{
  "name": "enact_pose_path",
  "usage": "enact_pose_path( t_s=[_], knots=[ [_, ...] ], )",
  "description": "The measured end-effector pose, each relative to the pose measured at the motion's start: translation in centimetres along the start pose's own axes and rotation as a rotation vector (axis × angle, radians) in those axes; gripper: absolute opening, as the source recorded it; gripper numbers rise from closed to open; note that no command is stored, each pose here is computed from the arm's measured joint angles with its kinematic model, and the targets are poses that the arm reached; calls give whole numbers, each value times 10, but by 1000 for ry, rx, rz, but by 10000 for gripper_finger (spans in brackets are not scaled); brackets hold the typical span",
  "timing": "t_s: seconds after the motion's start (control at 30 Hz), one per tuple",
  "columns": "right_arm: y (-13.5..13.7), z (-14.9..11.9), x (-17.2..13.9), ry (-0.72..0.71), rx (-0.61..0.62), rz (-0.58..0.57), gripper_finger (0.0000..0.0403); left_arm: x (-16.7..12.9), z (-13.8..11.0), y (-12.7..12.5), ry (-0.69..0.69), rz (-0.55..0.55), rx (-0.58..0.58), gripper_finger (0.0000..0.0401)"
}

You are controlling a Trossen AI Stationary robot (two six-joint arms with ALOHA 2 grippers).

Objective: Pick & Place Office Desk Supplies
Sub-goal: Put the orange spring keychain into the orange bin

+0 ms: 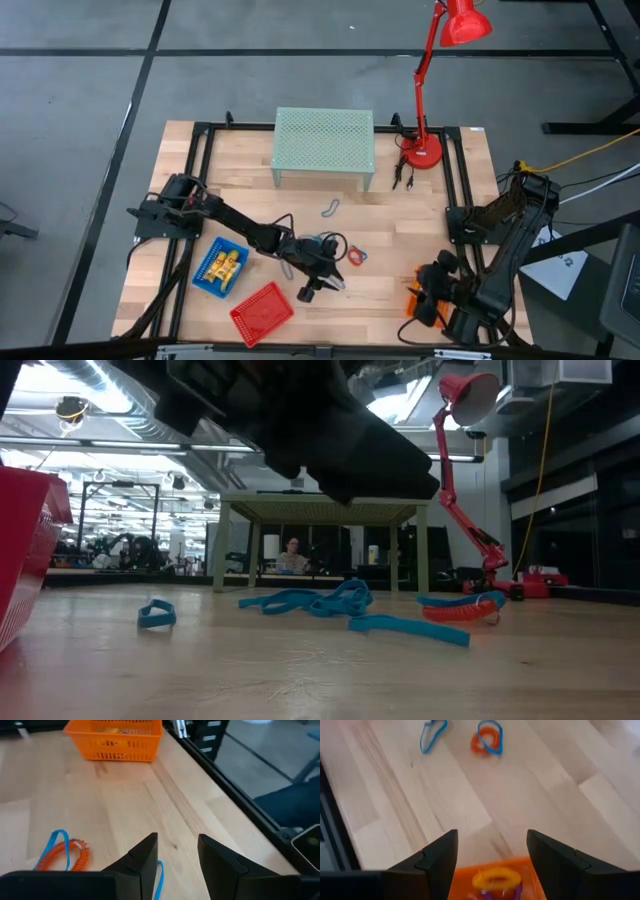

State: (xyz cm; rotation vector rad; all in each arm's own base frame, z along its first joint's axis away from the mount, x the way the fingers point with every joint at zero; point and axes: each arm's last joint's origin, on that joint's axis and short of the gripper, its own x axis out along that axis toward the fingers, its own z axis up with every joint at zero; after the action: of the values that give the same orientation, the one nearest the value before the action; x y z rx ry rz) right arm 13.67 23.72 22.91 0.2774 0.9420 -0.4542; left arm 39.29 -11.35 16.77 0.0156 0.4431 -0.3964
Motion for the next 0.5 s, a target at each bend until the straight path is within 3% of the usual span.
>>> enact_pose_path(
  t_s=[0.17,0.3,0.5],
  knots=[
    [0,4,1,-77,-12,2,239,13,-14,4,-2,-53,-31,136],
    [1,5,1,-118,-23,4,239,35,-26,12,41,22,-31,136],
    [1,6,1,-145,-13,7,239,59,-4,37,154,121,-5,136]
  ],
)
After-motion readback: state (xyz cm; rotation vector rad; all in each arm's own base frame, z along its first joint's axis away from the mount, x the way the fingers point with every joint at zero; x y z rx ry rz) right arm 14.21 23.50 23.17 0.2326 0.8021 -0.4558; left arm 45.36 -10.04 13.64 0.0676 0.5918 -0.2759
